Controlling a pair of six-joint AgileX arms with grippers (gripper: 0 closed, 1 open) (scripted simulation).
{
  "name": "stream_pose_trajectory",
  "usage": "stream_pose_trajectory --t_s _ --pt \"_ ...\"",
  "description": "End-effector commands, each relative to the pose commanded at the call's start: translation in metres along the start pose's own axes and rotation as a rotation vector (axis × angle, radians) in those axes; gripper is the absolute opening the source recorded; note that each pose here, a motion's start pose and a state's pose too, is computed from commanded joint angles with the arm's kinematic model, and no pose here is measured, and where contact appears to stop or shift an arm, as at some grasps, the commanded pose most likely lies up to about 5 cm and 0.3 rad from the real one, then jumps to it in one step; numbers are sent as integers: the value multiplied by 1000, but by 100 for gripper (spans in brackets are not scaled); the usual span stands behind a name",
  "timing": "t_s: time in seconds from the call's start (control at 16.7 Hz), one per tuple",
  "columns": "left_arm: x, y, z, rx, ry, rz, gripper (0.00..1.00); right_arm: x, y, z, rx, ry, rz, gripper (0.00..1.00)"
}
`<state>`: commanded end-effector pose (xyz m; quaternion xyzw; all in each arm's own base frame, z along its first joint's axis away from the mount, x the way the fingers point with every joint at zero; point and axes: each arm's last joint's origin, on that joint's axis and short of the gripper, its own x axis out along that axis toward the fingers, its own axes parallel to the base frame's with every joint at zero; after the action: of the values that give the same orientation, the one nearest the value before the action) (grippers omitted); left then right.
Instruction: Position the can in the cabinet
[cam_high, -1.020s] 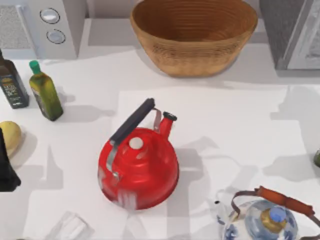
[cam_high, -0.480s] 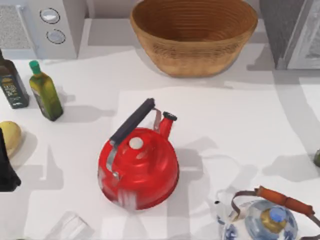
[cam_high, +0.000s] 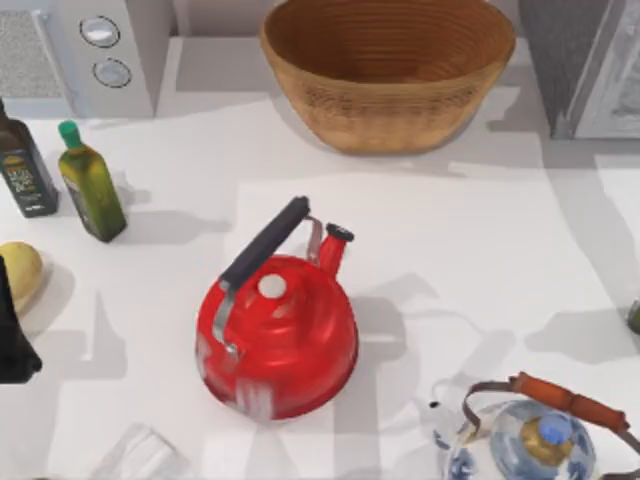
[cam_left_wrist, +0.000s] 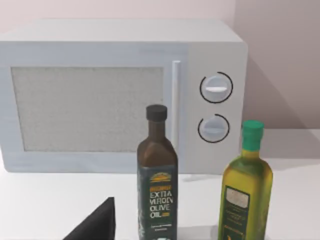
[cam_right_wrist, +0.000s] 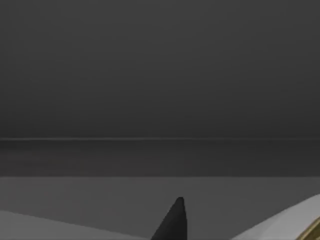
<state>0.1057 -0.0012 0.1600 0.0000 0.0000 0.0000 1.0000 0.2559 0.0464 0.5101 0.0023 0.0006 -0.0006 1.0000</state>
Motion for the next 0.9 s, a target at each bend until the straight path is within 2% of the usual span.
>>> stream_pose_trajectory --t_s 0.24,0.72,0.9 --pt "0 0 0 0 0 0 100 17 2 2 -4 20 0 0" --pt "0 0 0 0 0 0 100 97 4 33 0 -7 0 0" --pt "0 0 0 0 0 0 100 123 2 33 2 -21 1 0"
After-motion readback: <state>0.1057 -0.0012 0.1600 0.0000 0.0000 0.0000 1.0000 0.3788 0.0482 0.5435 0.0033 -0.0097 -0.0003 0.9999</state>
